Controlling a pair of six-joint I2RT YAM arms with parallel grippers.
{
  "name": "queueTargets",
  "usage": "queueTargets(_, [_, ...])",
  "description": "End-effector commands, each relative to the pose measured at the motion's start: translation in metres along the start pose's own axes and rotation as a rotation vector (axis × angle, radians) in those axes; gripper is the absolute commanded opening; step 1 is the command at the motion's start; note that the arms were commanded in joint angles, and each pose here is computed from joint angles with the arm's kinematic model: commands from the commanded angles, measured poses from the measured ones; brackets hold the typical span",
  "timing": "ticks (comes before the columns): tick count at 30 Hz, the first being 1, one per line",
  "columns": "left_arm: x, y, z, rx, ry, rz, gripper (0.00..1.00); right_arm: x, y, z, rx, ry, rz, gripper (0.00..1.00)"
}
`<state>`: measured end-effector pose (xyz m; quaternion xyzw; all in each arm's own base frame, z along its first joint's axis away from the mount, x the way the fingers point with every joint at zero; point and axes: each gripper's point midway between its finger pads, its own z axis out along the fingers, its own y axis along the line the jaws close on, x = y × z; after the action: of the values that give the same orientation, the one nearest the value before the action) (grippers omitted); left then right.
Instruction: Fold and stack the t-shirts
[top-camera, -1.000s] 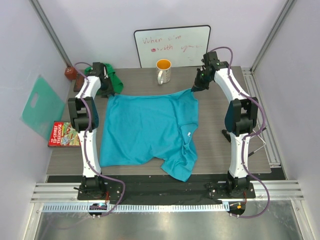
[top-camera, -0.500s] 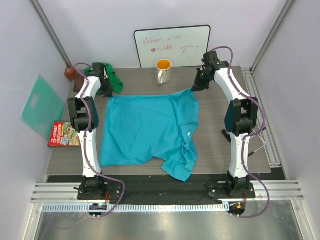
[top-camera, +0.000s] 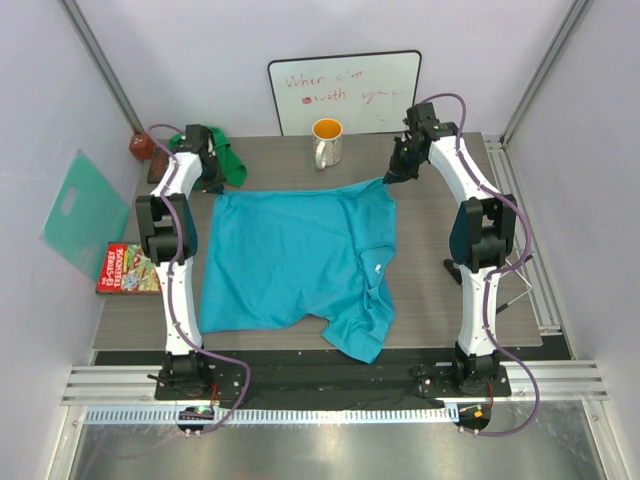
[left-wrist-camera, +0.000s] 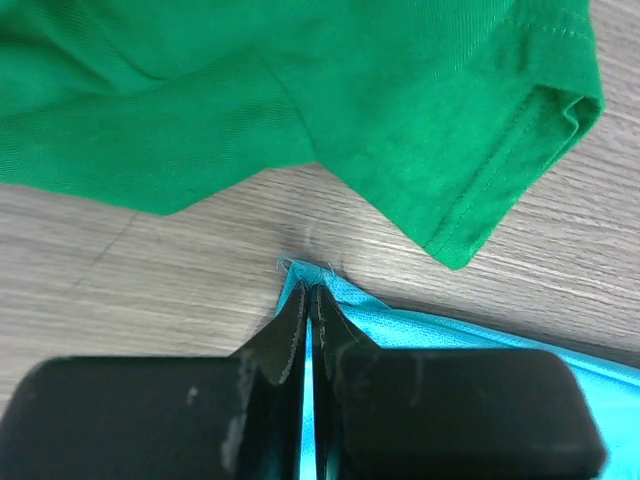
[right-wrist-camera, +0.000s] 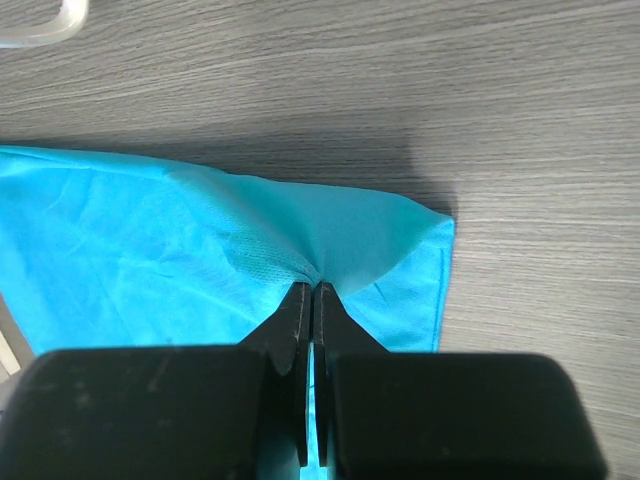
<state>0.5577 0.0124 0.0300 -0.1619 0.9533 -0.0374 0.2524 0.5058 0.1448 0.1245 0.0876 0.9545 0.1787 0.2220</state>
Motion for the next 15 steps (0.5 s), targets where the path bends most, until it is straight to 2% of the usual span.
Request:
queueTargets(1, [-0.063, -0.007, -0.067, -0.013, -0.206, 0.008, 0.00, -0.015, -0.001, -0.018, 0.014, -0.061, -0.035, 0.01])
queueTargets(7, [-0.058, -0.013, -0.076, 0.030, -0.195, 0.026, 0.00, -0.029, 0.008, -0.007, -0.018, -0.071, -0.039, 0.01])
queueTargets(15, [-0.044, -0.019, -0.101, 0.092, -0.190, 0.040, 0.00, -0.031, 0.034, -0.029, -0.116, -0.088, -0.046, 0.01])
